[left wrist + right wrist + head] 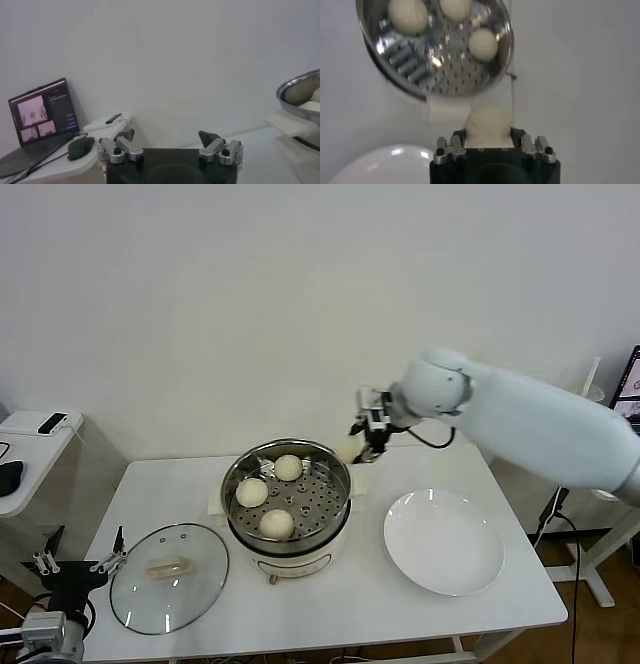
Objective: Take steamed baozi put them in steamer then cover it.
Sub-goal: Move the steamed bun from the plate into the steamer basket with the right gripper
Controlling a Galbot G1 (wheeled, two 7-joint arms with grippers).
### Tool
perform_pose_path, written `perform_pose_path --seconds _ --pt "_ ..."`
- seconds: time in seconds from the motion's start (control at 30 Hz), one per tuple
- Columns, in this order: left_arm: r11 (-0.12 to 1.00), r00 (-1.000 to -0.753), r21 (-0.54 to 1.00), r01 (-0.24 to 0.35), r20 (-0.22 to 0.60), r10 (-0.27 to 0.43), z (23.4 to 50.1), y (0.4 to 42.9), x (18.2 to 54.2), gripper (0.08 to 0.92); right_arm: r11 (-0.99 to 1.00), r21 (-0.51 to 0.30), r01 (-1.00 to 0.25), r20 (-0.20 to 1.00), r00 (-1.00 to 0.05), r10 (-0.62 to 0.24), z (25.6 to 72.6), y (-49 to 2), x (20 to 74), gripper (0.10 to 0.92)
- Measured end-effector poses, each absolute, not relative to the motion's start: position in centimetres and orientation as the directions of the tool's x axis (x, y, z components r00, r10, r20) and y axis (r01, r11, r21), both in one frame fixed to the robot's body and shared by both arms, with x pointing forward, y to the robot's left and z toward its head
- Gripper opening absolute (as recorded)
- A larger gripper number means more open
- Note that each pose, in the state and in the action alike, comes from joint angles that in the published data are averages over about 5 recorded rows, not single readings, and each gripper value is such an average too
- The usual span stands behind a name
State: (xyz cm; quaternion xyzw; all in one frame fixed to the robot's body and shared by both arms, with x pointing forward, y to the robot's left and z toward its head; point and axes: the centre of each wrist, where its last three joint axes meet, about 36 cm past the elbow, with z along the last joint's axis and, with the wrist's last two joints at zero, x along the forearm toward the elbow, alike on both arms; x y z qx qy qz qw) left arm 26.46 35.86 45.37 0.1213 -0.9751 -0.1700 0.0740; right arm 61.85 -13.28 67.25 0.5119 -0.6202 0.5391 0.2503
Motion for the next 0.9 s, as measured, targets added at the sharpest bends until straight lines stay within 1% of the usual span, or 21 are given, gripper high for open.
perform_pose_path --seconds 0.2,0.43,0.6,0.9 --pt "0.913 -0.961 0.35 -0.211 0.098 -0.26 45.5 35.9 26.7 0.823 -0.112 -0.371 -0.922 0.877 -0.308 -0.37 64.9 -9.3 61.6 0.577" --pt "0.915 -0.961 0.344 -0.211 0.1 -0.26 45.4 35.9 26.8 0.823 -0.103 -0.34 -0.935 0.89 -0.285 -0.356 61.9 -6.3 61.3 0.577" --pt "0.916 -0.961 0.341 -0.21 0.1 -0.258 45.3 35.8 26.9 0.823 -0.092 -0.331 -0.939 0.897 -0.283 -0.339 60.2 -5.4 61.4 0.577" --pt "0.918 -0.961 0.337 -0.21 0.1 -0.257 45.2 35.7 27.0 0.823 -0.077 -0.318 -0.945 0.908 -0.28 -0.312 58.0 -5.3 61.3 0.577"
